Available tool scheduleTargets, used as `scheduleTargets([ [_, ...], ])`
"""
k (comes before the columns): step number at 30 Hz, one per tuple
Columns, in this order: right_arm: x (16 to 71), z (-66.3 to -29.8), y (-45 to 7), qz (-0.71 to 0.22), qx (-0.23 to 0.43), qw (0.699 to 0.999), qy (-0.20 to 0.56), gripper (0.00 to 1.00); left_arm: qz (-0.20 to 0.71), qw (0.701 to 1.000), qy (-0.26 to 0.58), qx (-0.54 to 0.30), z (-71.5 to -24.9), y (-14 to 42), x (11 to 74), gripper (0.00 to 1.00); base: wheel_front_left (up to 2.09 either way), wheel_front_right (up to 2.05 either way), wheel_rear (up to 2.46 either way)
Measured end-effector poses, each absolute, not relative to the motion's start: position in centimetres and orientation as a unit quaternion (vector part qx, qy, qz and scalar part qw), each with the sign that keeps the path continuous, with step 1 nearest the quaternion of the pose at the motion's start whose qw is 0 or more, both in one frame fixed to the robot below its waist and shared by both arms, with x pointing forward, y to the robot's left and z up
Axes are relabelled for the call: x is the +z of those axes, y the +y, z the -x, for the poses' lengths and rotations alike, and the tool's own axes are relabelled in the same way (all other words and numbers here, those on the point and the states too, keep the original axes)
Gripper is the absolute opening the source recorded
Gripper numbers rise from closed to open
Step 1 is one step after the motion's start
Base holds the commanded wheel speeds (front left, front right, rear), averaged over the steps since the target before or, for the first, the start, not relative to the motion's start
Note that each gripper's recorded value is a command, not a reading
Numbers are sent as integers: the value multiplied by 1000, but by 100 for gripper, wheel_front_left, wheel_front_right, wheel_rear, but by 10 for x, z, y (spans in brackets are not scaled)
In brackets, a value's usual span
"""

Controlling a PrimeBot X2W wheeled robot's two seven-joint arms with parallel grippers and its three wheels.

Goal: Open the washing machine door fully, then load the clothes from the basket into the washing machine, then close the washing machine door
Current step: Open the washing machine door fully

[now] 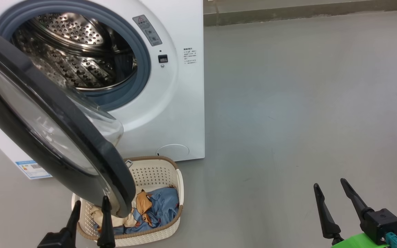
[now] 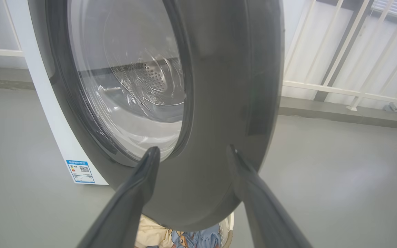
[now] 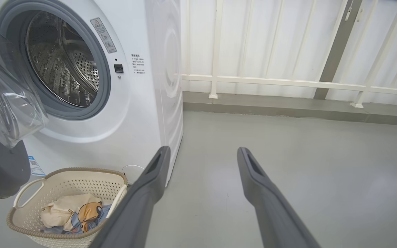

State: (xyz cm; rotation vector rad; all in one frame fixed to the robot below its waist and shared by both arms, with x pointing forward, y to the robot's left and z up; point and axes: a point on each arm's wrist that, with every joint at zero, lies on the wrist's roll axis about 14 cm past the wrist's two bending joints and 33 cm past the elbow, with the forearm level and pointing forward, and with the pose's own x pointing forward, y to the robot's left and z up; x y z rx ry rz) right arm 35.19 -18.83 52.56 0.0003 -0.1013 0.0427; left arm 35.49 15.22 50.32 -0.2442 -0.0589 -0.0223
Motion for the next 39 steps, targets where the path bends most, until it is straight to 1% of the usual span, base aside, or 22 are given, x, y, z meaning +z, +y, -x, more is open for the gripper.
scheduleTargets([
  [9, 523, -352, -190, -14, 18, 999, -47, 100, 122, 992, -27, -11, -355, 152, 502, 100, 0, 0, 0],
  [10, 522, -353, -190, -14, 18, 999, -47, 100, 122, 992, -27, -11, -355, 152, 502, 62, 0, 0, 0],
  [11, 522, -353, -190, -14, 18, 999, -46, 100, 122, 992, -27, -12, -355, 152, 502, 0, 0, 0, 0],
  [20, 520, -353, -189, -14, 19, 999, -43, 100, 123, 992, -33, -14, -355, 152, 505, 0, 0, 0, 0],
  [26, 521, -353, -188, -15, 21, 999, -45, 100, 124, 991, -55, -5, -356, 159, 519, 0, 0, 0, 0],
  [32, 520, -353, -186, -15, 24, 999, -45, 100, 141, 984, -105, 8, -359, 169, 551, 0, 0, 0, 0],
  [39, 521, -354, -183, -15, 29, 998, -46, 100, 139, 969, -205, -5, -365, 168, 618, 0, 0, 0, 0],
])
